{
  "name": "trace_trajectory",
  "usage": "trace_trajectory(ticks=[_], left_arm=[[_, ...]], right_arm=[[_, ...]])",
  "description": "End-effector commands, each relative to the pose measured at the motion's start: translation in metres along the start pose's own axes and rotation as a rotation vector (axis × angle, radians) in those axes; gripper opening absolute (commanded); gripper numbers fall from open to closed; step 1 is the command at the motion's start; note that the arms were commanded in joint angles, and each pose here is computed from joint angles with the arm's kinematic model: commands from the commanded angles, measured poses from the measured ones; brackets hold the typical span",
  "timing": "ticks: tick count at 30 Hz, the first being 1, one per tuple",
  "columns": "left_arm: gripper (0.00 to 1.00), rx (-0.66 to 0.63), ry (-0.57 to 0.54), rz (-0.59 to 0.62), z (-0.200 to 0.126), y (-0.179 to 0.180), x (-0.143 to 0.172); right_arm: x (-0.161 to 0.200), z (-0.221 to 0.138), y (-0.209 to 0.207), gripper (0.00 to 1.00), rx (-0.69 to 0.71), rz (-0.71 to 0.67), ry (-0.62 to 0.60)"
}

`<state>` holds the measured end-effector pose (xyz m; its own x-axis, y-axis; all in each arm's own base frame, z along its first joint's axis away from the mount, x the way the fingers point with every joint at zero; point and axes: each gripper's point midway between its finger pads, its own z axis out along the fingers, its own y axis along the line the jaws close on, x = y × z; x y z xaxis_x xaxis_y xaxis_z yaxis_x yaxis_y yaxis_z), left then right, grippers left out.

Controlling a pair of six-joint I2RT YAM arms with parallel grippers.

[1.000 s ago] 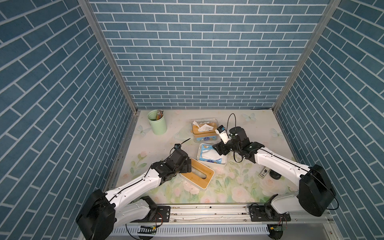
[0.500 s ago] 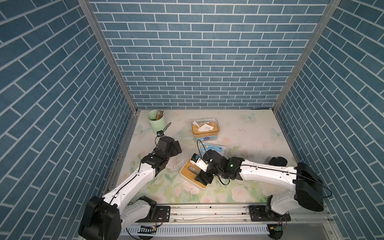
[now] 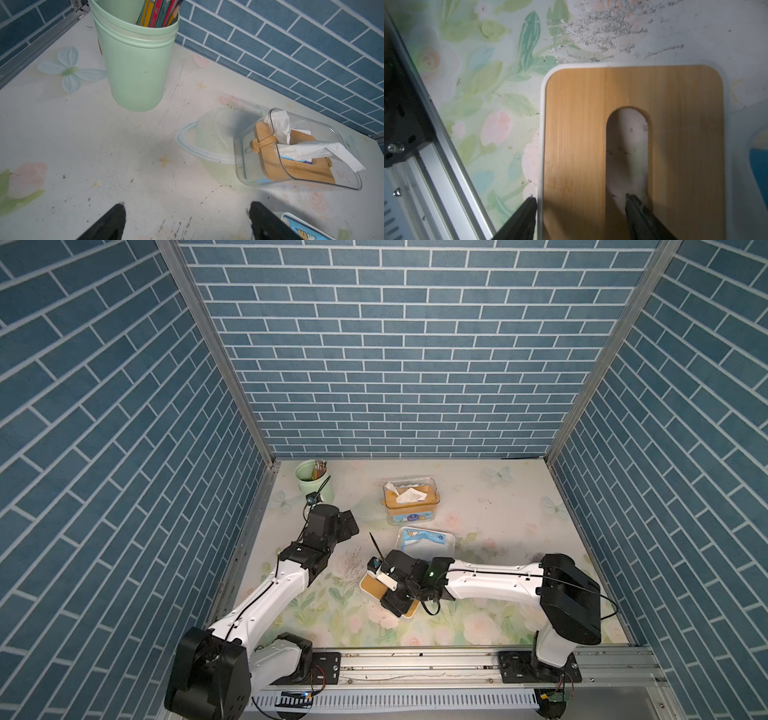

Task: Put the tissue paper into the tissue box
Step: Pick up the box lid from the center of the board.

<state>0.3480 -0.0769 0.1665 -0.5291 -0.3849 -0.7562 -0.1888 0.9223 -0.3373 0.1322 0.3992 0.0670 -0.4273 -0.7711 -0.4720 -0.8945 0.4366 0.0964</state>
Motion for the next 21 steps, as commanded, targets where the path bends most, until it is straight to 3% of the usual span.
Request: trace_trajectory(ticks=[1,7,13,21], left_arm=[[0.98,0.013,-0.014,0.006,0.002,-0.003,-0.006],[0.98,0.001,-0.012,0.013,0.003,0.000,-0.004],[0.98,-0.014,-0.020,0.017,0.003,0.003,-0.009],[0.98,-0.004,-0.050,0.031,-0.009,-0.001,-0.024]], right_arm=[[0.000,0.003,0.001,0.68,0.034,0.018,0.030],[0.001,0.012,-0.008,0.62,0.120,0.008,0.062],[-0.007,0.009,-0.001,0.46,0.098,-0.030,0.045],[-0.024,-0.046,0.024,0.37,-0.053,-0.199,-0.042]])
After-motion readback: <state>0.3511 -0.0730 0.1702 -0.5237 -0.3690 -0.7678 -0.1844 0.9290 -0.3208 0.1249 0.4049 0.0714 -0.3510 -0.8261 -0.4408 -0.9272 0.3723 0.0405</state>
